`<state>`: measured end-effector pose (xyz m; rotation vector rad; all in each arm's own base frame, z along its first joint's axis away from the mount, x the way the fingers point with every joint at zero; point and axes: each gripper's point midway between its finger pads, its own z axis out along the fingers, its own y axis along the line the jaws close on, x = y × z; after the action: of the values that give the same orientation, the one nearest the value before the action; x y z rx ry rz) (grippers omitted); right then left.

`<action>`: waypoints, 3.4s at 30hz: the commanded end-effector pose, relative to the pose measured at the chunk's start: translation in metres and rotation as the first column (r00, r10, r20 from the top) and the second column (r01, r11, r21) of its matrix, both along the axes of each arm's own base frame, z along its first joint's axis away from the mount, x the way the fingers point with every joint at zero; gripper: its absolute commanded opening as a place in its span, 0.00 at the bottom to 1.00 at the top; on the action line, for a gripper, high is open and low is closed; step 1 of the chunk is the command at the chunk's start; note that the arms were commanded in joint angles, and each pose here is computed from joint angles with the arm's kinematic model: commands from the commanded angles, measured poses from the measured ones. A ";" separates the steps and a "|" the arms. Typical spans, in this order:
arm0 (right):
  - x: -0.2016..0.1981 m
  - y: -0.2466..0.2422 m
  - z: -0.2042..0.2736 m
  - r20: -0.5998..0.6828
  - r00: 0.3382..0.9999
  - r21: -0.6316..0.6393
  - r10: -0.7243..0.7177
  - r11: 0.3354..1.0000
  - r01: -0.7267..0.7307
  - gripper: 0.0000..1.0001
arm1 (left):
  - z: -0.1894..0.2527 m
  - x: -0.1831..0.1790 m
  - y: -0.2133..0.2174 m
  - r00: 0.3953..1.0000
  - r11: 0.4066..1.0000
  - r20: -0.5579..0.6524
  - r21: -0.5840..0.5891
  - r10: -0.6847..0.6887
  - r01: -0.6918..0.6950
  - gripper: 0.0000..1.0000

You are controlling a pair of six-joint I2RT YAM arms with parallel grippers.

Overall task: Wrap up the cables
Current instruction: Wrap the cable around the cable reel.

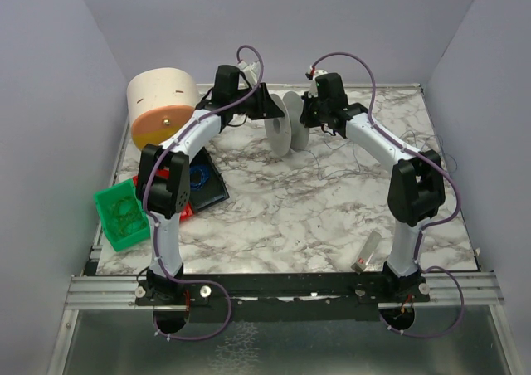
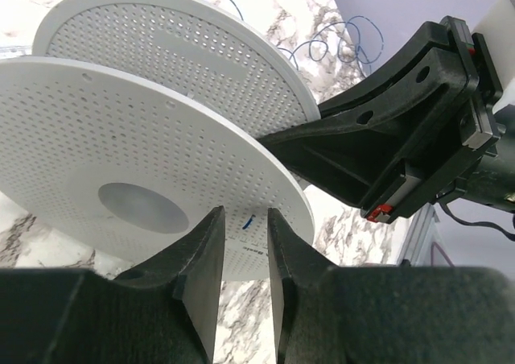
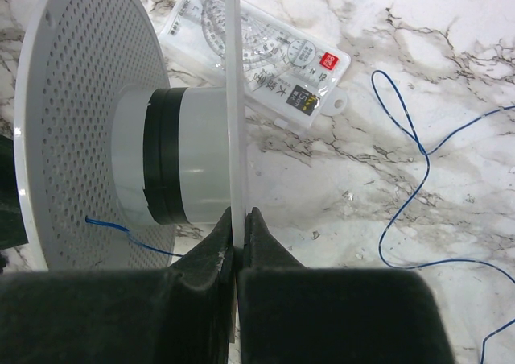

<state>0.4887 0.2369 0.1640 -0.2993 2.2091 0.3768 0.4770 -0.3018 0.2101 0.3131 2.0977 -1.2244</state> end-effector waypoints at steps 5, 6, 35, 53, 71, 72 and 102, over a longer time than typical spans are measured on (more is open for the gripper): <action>0.001 0.009 0.021 0.036 0.999 0.051 0.028 0.998 -0.029 0.01 | -0.016 -0.004 -0.006 0.997 0.997 -0.053 -0.049 -0.057 0.054 0.27; 0.001 0.009 0.021 0.036 0.999 0.052 0.028 0.998 -0.030 0.01 | -0.016 -0.004 -0.007 0.997 0.997 -0.054 -0.051 -0.059 0.056 0.27; 0.002 0.006 0.025 0.034 0.999 0.060 -0.010 0.998 0.008 0.00 | -0.020 0.001 0.023 0.996 0.997 -0.049 0.002 0.077 -0.077 0.00; -0.001 0.010 0.019 0.008 1.000 0.069 0.008 0.998 -0.008 0.01 | -0.012 0.001 0.023 0.996 0.997 -0.041 -0.014 0.075 -0.076 0.12; -0.003 0.008 0.023 0.010 1.000 0.076 -0.009 0.997 0.008 0.01 | 0.014 0.000 0.067 0.982 0.961 0.053 0.200 0.184 -0.191 0.61; -0.003 0.008 0.023 0.009 1.000 0.079 -0.010 0.997 0.009 0.01 | 0.019 0.000 0.071 0.978 0.955 0.071 0.212 0.197 -0.208 0.62; -0.004 0.012 0.017 -0.039 0.998 0.131 -0.057 0.990 0.061 0.01 | 0.074 -0.025 -0.001 0.885 0.827 0.371 0.373 0.282 -0.420 0.78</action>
<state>0.4826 0.2427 0.1623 -0.1839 2.2522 0.4556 0.4369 -0.3253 0.2950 0.3975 2.0153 -0.6026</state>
